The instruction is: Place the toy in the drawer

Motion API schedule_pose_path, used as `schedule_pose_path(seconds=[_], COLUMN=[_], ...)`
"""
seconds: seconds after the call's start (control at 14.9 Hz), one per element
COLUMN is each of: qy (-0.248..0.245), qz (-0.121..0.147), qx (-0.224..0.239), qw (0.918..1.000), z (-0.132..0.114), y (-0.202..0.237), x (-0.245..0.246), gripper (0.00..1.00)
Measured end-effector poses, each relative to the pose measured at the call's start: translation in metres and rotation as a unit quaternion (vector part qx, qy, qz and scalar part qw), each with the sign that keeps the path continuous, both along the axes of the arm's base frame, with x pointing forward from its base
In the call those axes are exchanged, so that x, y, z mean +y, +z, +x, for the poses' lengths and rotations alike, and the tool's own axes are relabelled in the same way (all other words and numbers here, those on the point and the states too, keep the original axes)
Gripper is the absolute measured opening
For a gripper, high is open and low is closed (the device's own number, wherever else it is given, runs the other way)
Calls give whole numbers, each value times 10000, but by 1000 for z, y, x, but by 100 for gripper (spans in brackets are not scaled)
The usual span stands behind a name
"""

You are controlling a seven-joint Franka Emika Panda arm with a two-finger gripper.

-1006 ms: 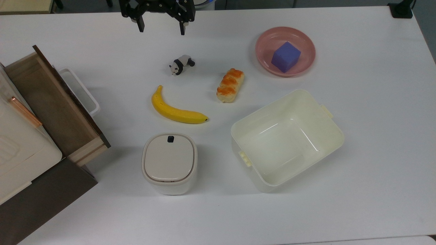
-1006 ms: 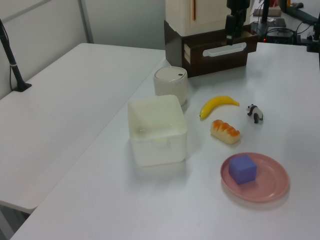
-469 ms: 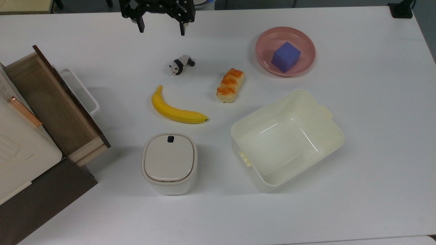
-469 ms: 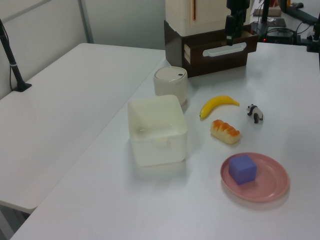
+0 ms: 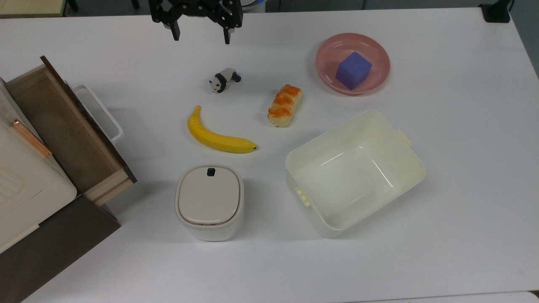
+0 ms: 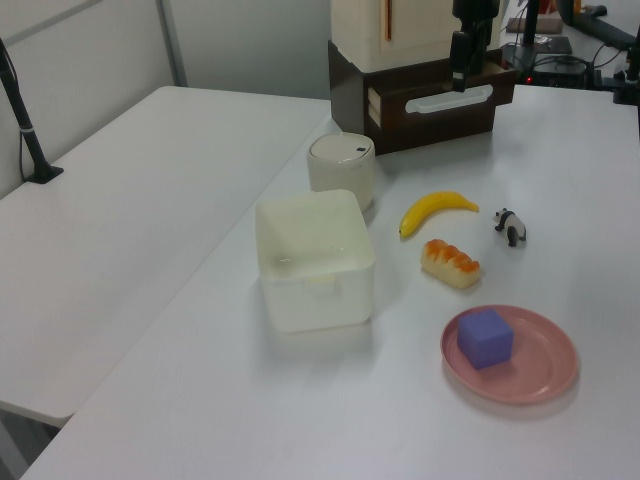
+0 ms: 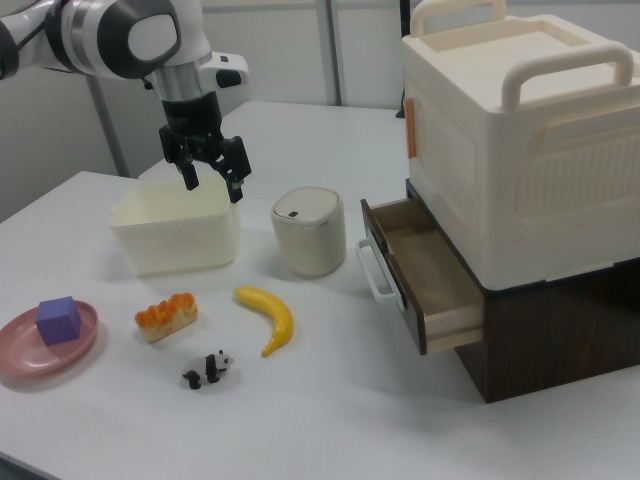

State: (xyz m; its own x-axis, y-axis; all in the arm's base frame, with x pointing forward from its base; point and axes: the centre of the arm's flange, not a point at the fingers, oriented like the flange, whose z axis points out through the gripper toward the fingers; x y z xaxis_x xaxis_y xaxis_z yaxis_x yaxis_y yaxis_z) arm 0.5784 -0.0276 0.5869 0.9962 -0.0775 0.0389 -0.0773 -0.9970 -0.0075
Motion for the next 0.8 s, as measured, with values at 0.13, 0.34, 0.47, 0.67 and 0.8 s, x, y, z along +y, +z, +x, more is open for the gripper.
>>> schedule_pose_path(seconds=[0.13, 0.34, 0.47, 0.67, 0.8], qy=[6, 6, 4, -14, -44], qz=[0, 0, 0, 0, 0], qx=[0, 0, 0, 3, 18], qw=[10000, 10000, 10000, 10000, 10000], z=[0, 0, 0, 0, -1], y=[0, 0, 0, 0, -2], x=[1, 1, 1, -1, -5], gripper=[100, 100, 100, 100, 100])
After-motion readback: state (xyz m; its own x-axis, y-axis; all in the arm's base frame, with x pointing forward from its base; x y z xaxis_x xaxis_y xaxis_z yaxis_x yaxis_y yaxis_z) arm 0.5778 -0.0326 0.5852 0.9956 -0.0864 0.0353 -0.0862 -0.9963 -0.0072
